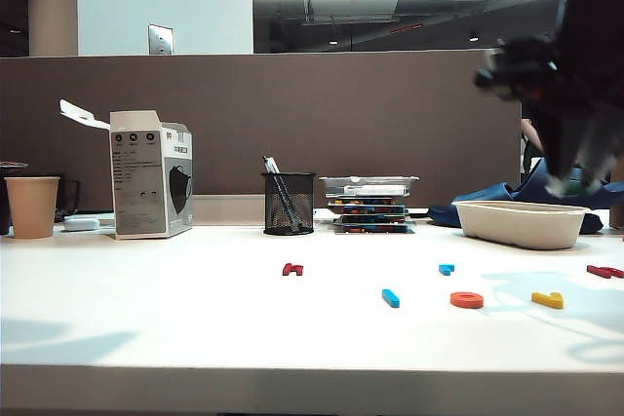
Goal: Select the appropriate letters from the row of letter magnets placed on the table to arrange into the word "love".
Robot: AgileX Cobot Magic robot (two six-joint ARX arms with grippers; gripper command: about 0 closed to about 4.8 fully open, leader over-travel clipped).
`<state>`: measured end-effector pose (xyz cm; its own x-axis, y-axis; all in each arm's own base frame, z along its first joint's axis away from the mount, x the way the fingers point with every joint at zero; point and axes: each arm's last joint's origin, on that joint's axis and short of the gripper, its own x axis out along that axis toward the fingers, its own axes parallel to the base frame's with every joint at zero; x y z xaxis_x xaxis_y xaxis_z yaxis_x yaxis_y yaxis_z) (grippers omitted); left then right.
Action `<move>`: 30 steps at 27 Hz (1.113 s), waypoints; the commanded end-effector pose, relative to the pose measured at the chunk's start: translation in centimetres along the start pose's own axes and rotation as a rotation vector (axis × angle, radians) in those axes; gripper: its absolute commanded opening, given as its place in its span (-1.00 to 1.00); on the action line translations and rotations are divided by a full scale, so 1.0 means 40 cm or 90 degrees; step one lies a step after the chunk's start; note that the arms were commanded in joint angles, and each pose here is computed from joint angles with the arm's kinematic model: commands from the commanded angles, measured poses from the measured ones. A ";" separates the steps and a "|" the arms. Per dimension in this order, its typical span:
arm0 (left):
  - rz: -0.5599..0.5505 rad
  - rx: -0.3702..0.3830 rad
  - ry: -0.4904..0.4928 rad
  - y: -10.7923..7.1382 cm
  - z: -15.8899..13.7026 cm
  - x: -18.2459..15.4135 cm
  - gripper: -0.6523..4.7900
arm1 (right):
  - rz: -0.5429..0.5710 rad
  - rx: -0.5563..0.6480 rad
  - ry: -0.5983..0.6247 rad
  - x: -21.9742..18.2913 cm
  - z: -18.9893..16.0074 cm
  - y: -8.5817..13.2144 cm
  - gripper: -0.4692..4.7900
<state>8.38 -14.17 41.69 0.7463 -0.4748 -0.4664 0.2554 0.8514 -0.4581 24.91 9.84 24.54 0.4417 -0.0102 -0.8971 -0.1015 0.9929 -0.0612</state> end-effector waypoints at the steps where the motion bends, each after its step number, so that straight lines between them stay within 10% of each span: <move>1: -0.004 0.000 -0.006 -0.001 0.003 -0.004 -0.78 | -0.002 -0.001 0.005 0.027 -0.029 -0.007 -0.42; 30: -0.004 0.000 -0.006 -0.001 0.003 -0.004 -0.78 | 0.017 0.013 -0.006 0.184 -0.118 -0.083 -0.42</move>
<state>8.38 -14.18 41.69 0.7462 -0.4747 -0.4667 0.2553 0.8516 -0.4579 24.06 5.89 16.14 0.4368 0.0221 -0.8993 -0.0960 0.9951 -0.0222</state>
